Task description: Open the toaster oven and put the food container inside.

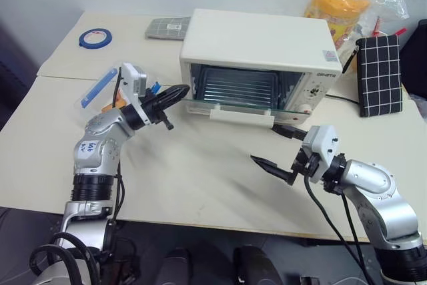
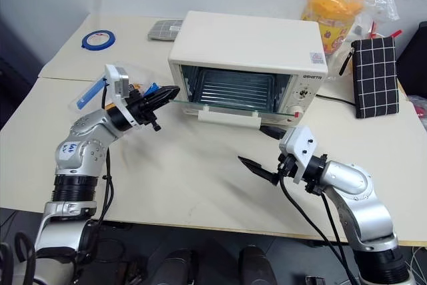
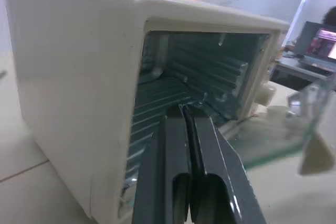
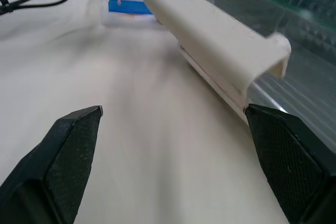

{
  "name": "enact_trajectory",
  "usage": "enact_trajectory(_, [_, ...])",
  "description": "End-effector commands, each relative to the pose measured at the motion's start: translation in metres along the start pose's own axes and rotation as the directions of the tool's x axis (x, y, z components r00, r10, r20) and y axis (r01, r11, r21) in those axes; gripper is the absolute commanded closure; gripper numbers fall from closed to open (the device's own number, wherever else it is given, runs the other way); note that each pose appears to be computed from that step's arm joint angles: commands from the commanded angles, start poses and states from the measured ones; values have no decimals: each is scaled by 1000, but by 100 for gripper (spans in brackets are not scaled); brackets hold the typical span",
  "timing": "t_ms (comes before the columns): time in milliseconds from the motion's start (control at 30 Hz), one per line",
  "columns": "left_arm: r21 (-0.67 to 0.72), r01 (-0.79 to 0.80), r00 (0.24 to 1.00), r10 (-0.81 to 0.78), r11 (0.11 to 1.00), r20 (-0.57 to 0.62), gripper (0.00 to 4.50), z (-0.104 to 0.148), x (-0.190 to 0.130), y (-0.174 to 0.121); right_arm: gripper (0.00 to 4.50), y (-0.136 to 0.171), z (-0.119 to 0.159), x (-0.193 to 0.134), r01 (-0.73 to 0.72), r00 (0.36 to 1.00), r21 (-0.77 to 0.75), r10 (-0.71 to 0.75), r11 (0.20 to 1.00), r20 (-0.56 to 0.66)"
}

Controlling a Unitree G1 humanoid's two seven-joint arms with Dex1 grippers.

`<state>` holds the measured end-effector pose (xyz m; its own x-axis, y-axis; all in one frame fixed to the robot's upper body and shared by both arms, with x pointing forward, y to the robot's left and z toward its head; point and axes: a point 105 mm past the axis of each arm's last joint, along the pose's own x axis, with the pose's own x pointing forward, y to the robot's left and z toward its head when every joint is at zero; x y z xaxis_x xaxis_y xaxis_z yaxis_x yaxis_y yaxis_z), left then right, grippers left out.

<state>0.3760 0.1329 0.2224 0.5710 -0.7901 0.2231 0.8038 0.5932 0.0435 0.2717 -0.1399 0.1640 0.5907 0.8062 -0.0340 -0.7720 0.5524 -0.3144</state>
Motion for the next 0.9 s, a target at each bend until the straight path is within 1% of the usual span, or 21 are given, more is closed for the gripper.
enact_trajectory(33, [70, 135, 991, -133, 988, -31, 446, 2, -1, -20, 0, 5, -2, -26, 37, 999, -36, -39, 999, -31])
enact_trajectory(133, [82, 266, 960, -256, 960, -116, 446, -13, -8, -38, 0, 12, -21, -58, 97, 990, -20, -99, 995, -104])
enact_trajectory(267, [81, 338, 924, -315, 938, -215, 446, -33, -15, -47, 0, 10, -30, -90, 213, 966, -4, -211, 977, -151])
enact_trajectory(367, [81, 355, 915, -329, 931, -233, 446, -39, -16, -48, 0, 7, -29, -103, 269, 949, -21, -269, 963, -166])
enact_trajectory(467, [110, 365, 899, -318, 925, -301, 446, -47, -20, -46, 0, 9, -26, -107, 270, 946, -41, -273, 962, -172])
enact_trajectory(567, [107, 333, 886, -272, 937, -375, 446, -59, -26, -41, 0, 6, -18, -106, 276, 947, -77, -284, 958, -149])
enact_trajectory(633, [101, 300, 881, -234, 949, -411, 446, -68, -32, -39, 0, 3, -9, -97, 262, 956, -102, -273, 960, -110])
enact_trajectory(767, [52, 272, 891, -232, 961, -390, 446, -70, -43, -47, 0, -1, 9, -73, 214, 975, -123, -219, 969, -27])
enact_trajectory(833, [19, 251, 896, -225, 968, -382, 446, -69, -57, -54, 0, -3, 19, -56, 173, 985, -133, -171, 976, 22])
enact_trajectory(900, [26, 194, 914, -171, 981, -367, 407, -63, -71, -54, 0, -4, 27, -41, 133, 990, -137, -125, 982, 63])
